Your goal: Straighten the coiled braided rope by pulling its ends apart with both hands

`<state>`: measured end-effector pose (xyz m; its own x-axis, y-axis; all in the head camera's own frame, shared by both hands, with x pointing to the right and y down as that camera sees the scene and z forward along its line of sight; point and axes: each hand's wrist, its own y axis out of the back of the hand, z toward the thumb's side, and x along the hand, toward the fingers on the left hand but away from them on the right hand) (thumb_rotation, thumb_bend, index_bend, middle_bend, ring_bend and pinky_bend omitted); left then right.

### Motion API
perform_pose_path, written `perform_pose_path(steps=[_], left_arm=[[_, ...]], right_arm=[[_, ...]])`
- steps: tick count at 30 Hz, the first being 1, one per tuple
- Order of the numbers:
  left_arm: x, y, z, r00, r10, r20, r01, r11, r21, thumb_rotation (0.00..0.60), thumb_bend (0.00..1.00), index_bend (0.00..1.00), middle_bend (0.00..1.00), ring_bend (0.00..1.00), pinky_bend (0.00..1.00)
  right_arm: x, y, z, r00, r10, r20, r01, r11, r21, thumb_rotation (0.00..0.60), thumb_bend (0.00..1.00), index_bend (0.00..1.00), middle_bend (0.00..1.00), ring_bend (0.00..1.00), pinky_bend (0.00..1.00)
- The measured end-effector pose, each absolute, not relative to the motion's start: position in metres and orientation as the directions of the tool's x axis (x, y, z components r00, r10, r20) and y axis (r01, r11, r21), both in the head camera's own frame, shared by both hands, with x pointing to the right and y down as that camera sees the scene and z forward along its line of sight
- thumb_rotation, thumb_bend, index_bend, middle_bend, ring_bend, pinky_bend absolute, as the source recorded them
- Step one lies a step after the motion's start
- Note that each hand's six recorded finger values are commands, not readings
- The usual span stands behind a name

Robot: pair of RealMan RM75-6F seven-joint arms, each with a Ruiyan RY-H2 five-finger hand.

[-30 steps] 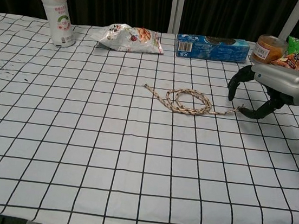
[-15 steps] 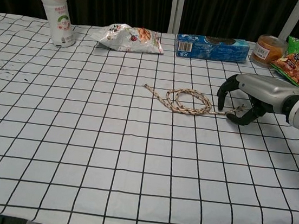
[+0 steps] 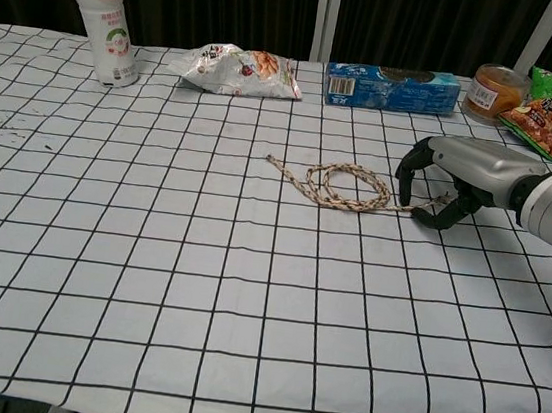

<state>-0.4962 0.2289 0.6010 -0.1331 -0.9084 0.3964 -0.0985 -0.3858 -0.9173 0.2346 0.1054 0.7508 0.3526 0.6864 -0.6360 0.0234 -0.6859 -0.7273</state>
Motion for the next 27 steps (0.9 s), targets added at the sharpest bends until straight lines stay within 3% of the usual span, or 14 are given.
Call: perform_pose_path(steps=[27], left_arm=[[-0.4995,0.2310,0.6039,-0.136,-0.905,0.404,-0.104,-0.392,-0.914,0.600,0.20,0.09,0.01,0.00,0.00]], right_arm=[[0.2307,0.1102,0.7522,0.361,0.724,-0.588,0.018,-0.636,-0.771,0.600,0.32,0.53,0.15,0.00,0.00]])
